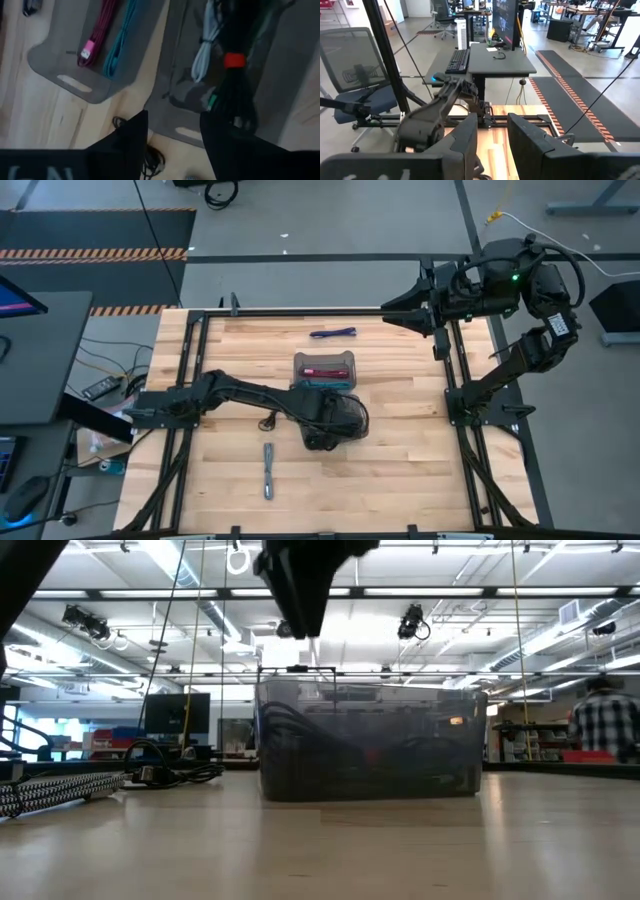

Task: Pick and place USB-C Cables
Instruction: Put the black charger cable into the top black transparent bin

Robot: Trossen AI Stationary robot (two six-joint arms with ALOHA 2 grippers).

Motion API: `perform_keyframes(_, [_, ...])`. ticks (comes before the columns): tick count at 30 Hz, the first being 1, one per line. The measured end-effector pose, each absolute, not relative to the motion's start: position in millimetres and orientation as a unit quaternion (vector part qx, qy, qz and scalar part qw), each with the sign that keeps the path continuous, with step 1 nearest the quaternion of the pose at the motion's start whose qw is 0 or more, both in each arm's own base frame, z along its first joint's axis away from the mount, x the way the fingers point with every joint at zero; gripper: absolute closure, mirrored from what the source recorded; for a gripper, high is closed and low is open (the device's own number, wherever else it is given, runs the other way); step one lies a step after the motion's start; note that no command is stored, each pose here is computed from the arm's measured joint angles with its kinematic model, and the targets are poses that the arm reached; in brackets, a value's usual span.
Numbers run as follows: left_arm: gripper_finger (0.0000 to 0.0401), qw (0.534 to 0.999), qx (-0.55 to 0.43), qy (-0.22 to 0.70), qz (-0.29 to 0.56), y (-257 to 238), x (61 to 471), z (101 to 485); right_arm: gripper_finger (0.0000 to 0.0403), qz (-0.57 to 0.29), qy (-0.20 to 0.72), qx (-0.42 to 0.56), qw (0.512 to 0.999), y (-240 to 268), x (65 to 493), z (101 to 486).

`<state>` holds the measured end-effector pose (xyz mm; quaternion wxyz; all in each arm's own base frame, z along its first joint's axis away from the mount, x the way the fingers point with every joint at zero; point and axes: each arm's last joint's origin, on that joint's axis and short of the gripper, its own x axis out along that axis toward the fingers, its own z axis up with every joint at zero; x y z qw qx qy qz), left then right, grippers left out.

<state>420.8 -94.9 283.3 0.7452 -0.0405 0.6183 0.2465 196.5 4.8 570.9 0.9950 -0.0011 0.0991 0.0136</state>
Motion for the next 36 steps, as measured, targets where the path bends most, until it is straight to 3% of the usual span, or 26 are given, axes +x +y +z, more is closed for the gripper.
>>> perform_keyframes(13, [0.0230,0.761,-0.060,0.596,0.249,-106.7,409.4,300.8,0.0289,0.053,0.100,0.011,0.993,7.3,196.5,570.7])
perform_keyframes(22, [0.0230,0.841,-0.138,0.446,0.274,-91.6,333.4,413.2,0.0289,0.065,0.109,0.012,0.992,8.0,196.3,569.1])
perform_keyframes(27, [0.0233,0.862,-0.201,0.354,0.303,-69.0,283.4,460.0,0.0289,0.065,0.108,0.008,0.992,8.0,196.3,569.1])
perform_keyframes(31, [0.0258,0.841,-0.215,0.367,0.333,-54.5,256.4,448.4,0.0289,0.065,0.108,0.008,0.992,8.0,196.3,569.2])
perform_keyframes(36, [0.0291,0.772,-0.228,0.464,0.369,-45.8,230.6,384.7,0.0289,0.062,0.107,0.006,0.992,7.9,196.4,569.4])
